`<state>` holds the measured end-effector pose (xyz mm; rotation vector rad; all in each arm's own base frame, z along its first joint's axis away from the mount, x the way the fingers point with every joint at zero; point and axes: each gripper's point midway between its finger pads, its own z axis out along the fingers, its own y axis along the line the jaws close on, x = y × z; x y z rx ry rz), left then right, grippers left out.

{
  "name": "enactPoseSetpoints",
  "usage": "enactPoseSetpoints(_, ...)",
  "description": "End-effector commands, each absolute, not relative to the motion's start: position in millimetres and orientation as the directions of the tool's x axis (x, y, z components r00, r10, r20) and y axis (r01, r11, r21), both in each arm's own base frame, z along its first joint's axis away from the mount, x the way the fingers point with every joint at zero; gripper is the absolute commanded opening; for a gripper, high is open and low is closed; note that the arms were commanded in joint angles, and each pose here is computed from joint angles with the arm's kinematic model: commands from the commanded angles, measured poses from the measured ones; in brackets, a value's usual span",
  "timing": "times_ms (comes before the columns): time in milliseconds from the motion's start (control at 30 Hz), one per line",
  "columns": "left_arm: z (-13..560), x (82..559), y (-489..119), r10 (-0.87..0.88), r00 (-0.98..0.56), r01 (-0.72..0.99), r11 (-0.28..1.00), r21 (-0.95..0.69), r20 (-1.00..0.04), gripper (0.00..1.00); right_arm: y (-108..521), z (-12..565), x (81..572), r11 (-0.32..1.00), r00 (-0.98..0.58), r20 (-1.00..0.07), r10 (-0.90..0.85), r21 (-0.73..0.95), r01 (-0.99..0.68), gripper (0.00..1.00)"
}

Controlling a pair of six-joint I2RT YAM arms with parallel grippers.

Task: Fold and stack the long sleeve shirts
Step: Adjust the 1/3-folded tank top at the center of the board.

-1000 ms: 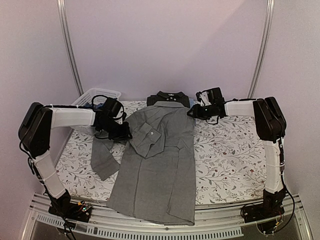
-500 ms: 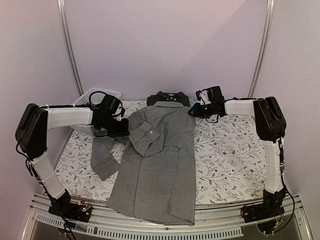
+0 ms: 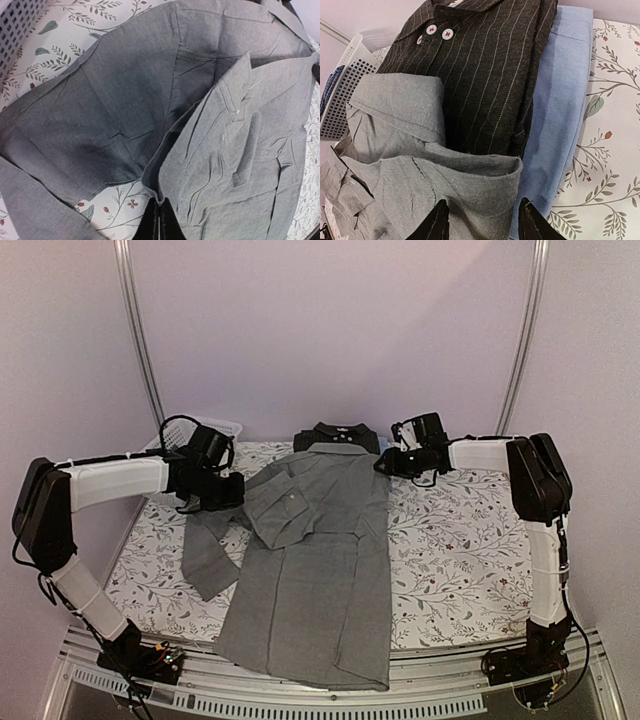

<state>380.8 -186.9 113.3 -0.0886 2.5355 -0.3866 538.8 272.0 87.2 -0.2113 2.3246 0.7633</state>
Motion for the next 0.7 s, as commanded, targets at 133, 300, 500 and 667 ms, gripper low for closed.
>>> enactPoseSetpoints(133, 139, 396, -158, -0.190, -0.792, -0.046, 0.966, -0.253, -0.580, 0.00, 271, 141, 538, 0.820, -0.707, -0.704, 0.060, 0.438, -0.367, 0.46)
enactPoseSetpoints(300, 154, 404, -145, -0.207, -0.773, -0.062, 0.966, -0.252, -0.600, 0.00, 274, 146, 531, 0.824, -0.702, -0.710, 0.052, 0.428, -0.372, 0.46)
enactPoseSetpoints(500, 164, 412, -128, -0.221, -0.761, -0.082, 0.966, -0.247, -0.611, 0.00, 282, 148, 520, 0.816, -0.706, -0.707, 0.044, 0.433, -0.382, 0.46)
enactPoseSetpoints(667, 169, 416, -125, -0.219, -0.762, -0.070, 0.963, -0.259, -0.609, 0.00, 293, 147, 509, 0.805, -0.708, -0.706, 0.034, 0.439, -0.399, 0.45)
